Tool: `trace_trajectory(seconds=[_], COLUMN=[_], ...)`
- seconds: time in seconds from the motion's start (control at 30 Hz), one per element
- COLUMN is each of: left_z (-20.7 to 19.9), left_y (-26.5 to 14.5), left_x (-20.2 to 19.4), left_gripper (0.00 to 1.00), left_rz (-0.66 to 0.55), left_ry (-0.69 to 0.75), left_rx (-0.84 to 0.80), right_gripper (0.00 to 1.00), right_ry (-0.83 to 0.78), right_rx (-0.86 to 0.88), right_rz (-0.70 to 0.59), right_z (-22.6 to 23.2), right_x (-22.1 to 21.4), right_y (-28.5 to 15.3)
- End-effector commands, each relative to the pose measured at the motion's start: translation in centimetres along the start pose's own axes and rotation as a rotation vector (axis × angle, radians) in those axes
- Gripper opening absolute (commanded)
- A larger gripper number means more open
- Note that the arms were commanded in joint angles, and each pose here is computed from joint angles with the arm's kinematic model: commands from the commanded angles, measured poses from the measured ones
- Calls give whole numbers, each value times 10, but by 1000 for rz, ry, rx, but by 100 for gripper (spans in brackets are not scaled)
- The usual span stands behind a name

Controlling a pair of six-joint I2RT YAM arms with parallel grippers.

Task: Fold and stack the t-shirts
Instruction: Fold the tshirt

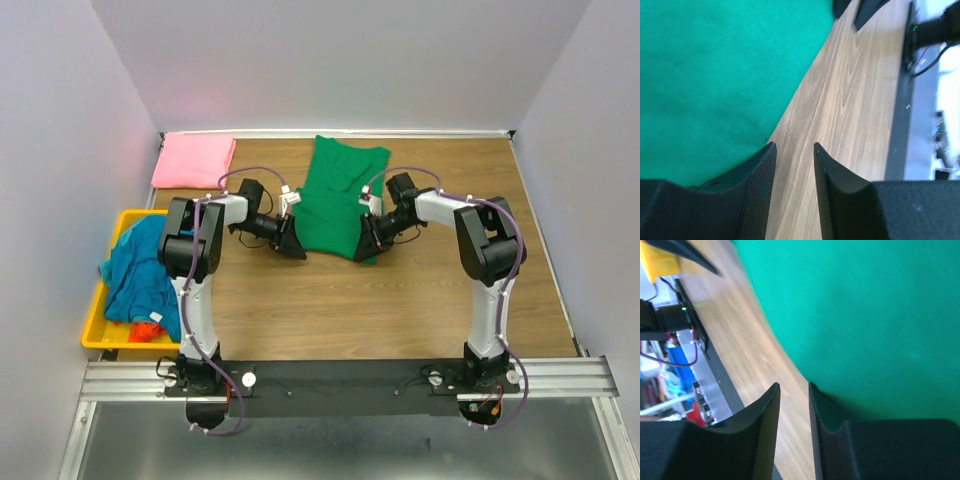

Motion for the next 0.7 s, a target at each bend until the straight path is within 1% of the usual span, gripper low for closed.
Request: trace_trajectory(seconds=[0.0,0.03,0.1,0.17,0.2,0.23,0.27,0.3,0.33,0.4,0.43,0.47,0.5,0.53,0.57,0.6,0.67], left_z=[20,18,9,-4,-15,-26,-39,-50,-57,-72,-80,-87,-88,-94,-95,-91,-89], left_y=[-6,-6,-9,-12,-17,-21,-27,-29,-31,-32,-26,-23,-18,-8,-4,2,14], left_x=[-6,-12,-11,-13,-5,-4,5,11,14,35,42,48,62,65,68,75,79], left_gripper=[43,43,43,43,43,43,42,43,43,43,43,43,43,43,44,44,45], left_rz=[-40,-34,-42,-44,-58,-54,-63,-63,-66,-91,-94,-106,-140,-138,-141,-153,-152], left_ry=[-57,-62,-42,-21,27,63,123,147,158,232,249,192,224,214,149,178,139], left_rx=[67,69,68,50,48,27,26,12,12,10,-6,-17,-19,-31,-29,-27,-22], right_gripper=[35,35,34,34,34,35,35,38,38,40,40,41,41,41,42,42,42], right_ry=[105,99,100,36,16,-39,-48,-109,-121,-130,-149,-178,-155,-132,-126,-58,-20], right_rx=[-78,-117,-136,-167,-167,-152,-133,-76,-43,11,42,49,56,66,81,94,102], right_rz=[10,-3,-10,-38,-43,-74,-67,-101,-112,-129,-119,-127,-125,-111,-120,-116,-114], right_z=[-46,-59,-64,-58,-53,-38,-28,-5,7,31,45,55,61,69,68,68,65], right_x=[-26,-27,-30,-23,-21,-9,-9,5,9,17,17,26,28,29,39,42,50], right_y=[1,-7,-14,-26,-31,-40,-45,-54,-58,-62,-57,-54,-48,-38,-29,-23,-12])
Point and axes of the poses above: each gripper's point midway between its finger pads, its own y axis out along the fingers, its own z axis along the line the jaws close on, x = y × z, the point moved 1 cm from there along -y, back along the fingers, and after that the axes turned 2 degrees about y, right-handed, at the moved point
